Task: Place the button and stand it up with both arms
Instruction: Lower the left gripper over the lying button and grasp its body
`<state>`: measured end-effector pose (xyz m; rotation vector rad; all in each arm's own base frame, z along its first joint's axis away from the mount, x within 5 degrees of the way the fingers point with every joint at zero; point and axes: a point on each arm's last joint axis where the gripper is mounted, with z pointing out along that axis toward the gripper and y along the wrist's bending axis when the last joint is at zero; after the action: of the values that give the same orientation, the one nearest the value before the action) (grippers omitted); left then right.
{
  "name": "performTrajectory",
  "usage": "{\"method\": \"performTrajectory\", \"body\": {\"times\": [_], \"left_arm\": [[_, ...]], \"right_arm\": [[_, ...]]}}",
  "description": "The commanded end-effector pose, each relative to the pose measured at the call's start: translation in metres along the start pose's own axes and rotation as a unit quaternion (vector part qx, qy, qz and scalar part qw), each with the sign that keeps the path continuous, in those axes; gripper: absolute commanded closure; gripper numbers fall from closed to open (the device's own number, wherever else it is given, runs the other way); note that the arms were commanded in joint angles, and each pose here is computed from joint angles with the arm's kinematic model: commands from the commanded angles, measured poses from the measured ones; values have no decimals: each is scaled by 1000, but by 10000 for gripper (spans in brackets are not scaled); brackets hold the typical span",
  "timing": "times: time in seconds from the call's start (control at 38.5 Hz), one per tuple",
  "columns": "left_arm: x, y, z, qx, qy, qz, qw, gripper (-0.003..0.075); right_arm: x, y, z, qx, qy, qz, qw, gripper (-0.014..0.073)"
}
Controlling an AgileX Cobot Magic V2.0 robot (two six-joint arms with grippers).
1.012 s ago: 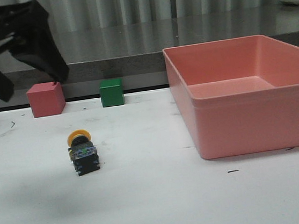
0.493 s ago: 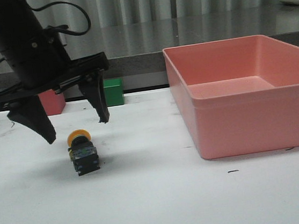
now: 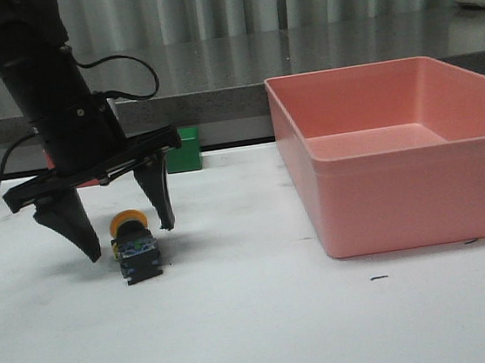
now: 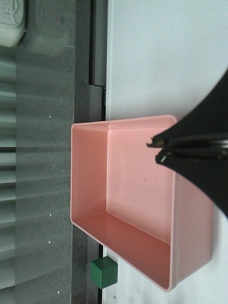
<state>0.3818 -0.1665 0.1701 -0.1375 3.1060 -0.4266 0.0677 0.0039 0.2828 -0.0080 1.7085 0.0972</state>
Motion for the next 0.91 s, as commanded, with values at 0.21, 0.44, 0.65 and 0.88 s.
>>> {"method": "performTrajectory", "body": {"times": [0.21, 0.44, 0.65, 0.88], "left_arm": [[-4, -9, -17, 24, -21, -5, 999, 222], [-4, -11, -23, 20, -11, 4, 1000, 503], [-6, -13, -32, 13, -12, 25, 1000, 608], [3, -25, -69, -5, -96, 79, 992, 608]], "right_arm": [[-17, 1, -3, -3, -55, -11, 998, 665], [-17, 1, -3, -3, -55, -11, 998, 665], [-17, 1, -3, -3, -55, -11, 998, 665], [-17, 1, -3, -3, -55, -11, 998, 665]]}}
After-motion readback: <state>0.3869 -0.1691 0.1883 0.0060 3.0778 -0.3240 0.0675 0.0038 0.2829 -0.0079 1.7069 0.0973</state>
